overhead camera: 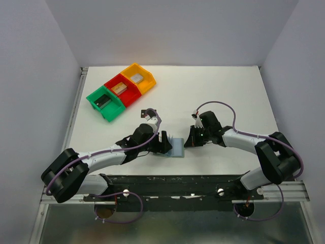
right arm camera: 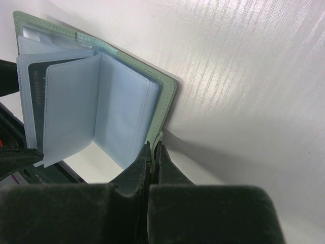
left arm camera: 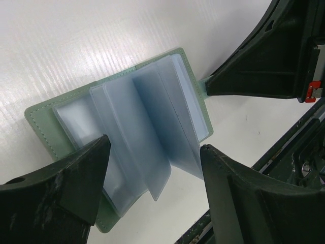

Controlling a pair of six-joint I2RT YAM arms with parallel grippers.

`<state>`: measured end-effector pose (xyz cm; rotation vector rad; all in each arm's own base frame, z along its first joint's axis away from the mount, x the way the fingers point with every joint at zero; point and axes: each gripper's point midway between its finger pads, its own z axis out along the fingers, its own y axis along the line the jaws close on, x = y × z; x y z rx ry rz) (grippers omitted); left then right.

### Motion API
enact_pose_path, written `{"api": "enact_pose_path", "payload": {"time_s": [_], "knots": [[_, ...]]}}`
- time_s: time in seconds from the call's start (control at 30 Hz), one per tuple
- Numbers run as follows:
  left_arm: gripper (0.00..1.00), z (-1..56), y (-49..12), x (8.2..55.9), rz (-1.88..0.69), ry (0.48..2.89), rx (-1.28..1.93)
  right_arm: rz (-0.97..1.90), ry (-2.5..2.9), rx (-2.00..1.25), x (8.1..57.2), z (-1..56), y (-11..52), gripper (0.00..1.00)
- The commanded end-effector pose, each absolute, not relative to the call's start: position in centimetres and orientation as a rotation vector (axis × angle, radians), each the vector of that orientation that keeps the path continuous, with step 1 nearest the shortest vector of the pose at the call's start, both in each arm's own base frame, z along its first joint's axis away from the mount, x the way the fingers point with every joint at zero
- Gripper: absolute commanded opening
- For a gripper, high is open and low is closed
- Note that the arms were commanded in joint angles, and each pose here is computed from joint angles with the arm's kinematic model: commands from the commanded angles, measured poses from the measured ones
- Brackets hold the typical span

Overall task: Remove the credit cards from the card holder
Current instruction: Remove the credit card from the card holder.

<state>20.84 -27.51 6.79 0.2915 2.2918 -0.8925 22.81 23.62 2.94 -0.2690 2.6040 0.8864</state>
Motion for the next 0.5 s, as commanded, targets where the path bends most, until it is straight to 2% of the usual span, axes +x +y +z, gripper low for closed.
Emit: {"api": "enact_pose_path", "payload": {"time_s": [0.0,0.3,0.47], "knots": [[0.83,7.44,-27.37,21.25,-0.884,2.254,0.268,0.919,2.604,-0.265,22.67,2.75,23.85,0.00],[0.81,7.27,-27.26,21.29,-0.870,2.261,0.266,0.918,2.601,-0.270,22.71,2.88,23.86,0.00],[0.73,6.92,-27.09,21.33,-0.852,2.279,0.265,0.916,2.603,-0.269,22.78,2.92,23.87,0.00]]}}
